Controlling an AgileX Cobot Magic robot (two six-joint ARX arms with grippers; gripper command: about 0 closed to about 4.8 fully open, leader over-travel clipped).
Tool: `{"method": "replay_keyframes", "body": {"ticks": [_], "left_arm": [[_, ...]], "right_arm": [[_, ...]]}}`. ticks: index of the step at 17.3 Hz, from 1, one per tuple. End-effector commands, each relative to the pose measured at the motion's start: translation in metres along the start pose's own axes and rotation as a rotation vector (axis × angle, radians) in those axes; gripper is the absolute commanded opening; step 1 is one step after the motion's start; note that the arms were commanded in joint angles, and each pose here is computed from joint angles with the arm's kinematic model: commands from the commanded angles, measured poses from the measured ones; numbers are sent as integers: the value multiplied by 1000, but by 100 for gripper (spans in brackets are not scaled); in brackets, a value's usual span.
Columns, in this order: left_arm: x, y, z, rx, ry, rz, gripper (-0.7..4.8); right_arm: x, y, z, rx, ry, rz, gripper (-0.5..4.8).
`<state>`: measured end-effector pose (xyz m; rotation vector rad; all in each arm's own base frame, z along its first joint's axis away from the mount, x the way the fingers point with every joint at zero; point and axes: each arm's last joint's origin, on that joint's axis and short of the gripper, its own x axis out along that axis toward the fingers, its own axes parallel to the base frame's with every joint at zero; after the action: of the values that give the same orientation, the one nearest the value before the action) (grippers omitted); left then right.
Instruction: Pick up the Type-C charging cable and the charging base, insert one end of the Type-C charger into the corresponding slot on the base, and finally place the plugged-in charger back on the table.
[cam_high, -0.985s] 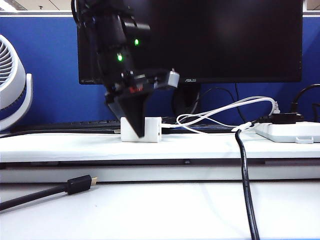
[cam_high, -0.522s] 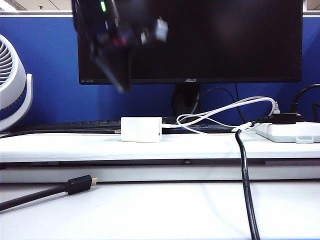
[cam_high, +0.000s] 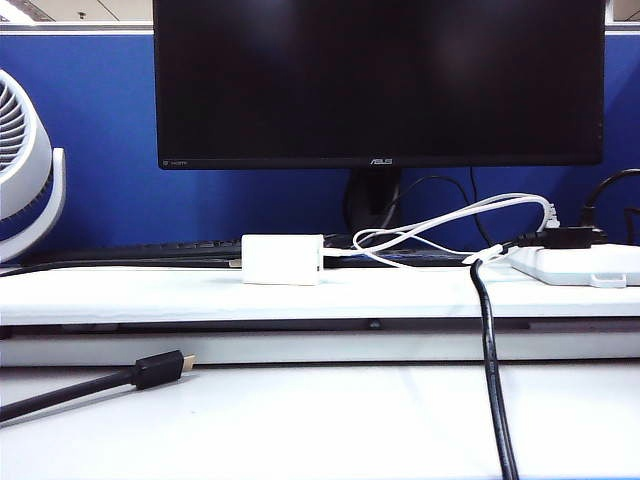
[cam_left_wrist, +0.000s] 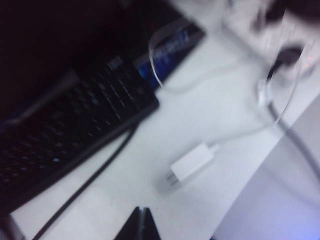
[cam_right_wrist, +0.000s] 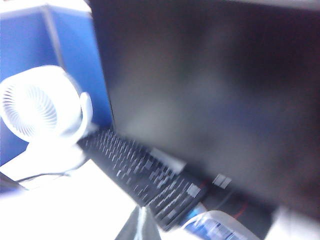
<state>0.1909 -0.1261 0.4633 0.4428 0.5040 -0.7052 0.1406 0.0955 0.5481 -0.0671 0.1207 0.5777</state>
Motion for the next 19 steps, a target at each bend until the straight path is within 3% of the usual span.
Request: {"method": "replay_keyframes", "body": {"ticks": [1,4,7,9,11,12,14,17,19], "left_arm": [[-77,-9,-15,-22,-144,48,-5],[-181,-35,-77,-72,-234,88,-5],[-241,-58,-140,-101,-332,122,-5],[-254,-70,-177,-128,-394,133,-5],[-236,-77,-203,-130,-363,126,-5],[-209,-80,-214,-139,-347,92,-5],[-139,-79,-218,-173,-404,19,-5],[-55,-74,-218,-183,-487,21,-5],[-16,-74,-228,-186,-499,22,-5]], "right_arm": [[-35,0,-2,-34,-21,4,-5],[-63,2,-39,-11,-111,63,-5],[-61,4,-102,6,-135,72,-5],[-55,5,-149,6,-137,91,-5],[-46,6,-189,7,-77,80,-5],[-38,7,-214,29,-32,65,-5],[-23,8,-253,83,9,49,-5],[-8,8,-291,83,72,21,-5],[-4,9,-310,83,122,22,-5]]}}
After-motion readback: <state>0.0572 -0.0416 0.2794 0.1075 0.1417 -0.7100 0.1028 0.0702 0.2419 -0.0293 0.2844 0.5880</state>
